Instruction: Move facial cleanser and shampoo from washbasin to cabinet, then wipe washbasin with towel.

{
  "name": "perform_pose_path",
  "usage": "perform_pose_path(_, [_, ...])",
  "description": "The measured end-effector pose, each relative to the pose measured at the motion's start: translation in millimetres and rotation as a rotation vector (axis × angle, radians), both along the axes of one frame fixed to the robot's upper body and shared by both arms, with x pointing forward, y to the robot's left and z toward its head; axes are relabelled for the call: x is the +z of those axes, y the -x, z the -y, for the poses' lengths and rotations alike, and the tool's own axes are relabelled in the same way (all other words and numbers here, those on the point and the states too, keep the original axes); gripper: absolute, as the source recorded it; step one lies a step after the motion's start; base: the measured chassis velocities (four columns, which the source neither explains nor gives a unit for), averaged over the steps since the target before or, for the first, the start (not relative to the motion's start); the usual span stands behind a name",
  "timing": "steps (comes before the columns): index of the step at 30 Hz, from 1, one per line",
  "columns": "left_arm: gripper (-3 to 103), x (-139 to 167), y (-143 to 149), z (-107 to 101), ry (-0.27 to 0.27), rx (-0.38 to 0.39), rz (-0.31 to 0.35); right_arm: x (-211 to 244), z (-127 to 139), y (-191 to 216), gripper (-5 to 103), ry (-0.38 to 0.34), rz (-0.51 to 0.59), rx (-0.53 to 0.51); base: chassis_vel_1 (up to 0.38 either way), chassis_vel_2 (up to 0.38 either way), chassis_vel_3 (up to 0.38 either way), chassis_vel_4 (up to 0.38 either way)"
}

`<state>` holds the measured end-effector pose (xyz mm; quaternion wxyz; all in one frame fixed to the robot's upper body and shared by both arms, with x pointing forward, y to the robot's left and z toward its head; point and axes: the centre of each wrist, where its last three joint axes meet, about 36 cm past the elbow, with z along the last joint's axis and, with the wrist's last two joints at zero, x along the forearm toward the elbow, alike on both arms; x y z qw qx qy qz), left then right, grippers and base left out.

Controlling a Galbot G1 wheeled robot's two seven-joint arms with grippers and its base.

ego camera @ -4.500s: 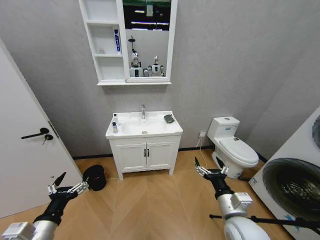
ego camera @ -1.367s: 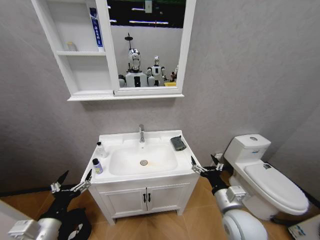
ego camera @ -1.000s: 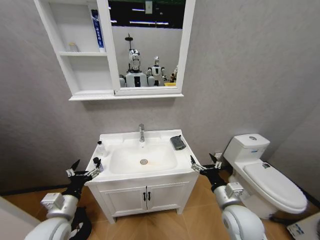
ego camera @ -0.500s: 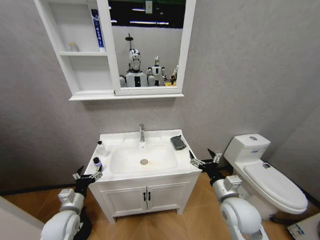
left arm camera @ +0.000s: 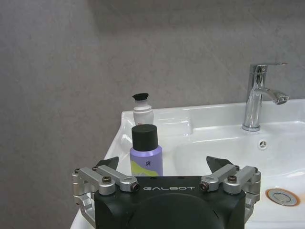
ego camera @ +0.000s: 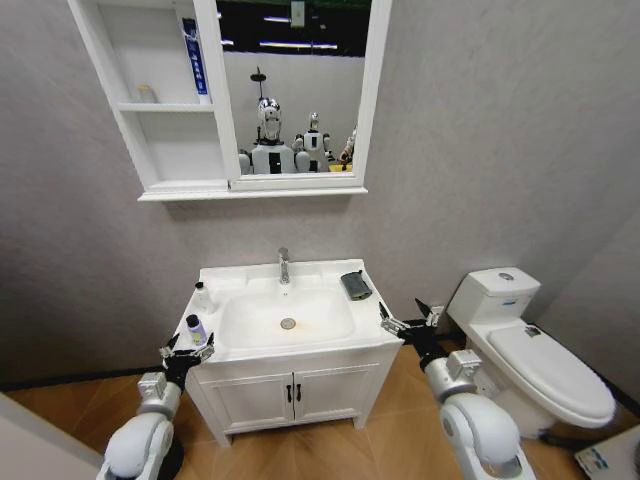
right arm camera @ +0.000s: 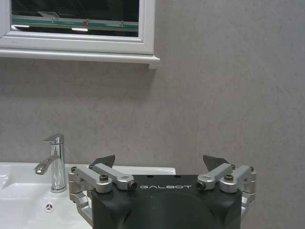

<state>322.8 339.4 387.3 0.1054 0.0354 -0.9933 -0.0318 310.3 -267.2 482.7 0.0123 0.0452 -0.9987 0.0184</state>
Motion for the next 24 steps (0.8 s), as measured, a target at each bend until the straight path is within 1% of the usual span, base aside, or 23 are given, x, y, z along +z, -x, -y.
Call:
perform_pose_path(5, [100,-3.7,-5.9,-1.0,0.000,0.005,-0.005,-0.9,0.6,0.0,100,-0.005,0.003,0.005,0.000,0.000,0.000,0.000])
perform_pose_path(7, [100,-4.4,-12.6,1.8,0.001,-0.001,-0.006,-1.3,1.4,-1.5,100,-0.007,0.004,0.005,0.000,0.000,0.000,0.000])
perform_pose_path(11, [100,-4.9,-17.2,4.7,0.002,-0.004,-0.010,-1.0,1.6,-2.3,100,-0.011,0.006,0.006,0.000,0.000,0.000,0.000])
perform_pose_path(17, [100,-11.7,-25.6,6.2,0.004,0.019,-0.026,-3.7,2.5,-1.7,100,-0.018,-0.001,0.004,0.000,0.000,0.000,0.000])
perform_pose_path(24, [100,-11.8,-35.5,6.6,0.011,0.024,-0.026,-6.2,2.7,-2.2,100,-0.021,-0.001,-0.008,0.000,0.000,0.000,0.000])
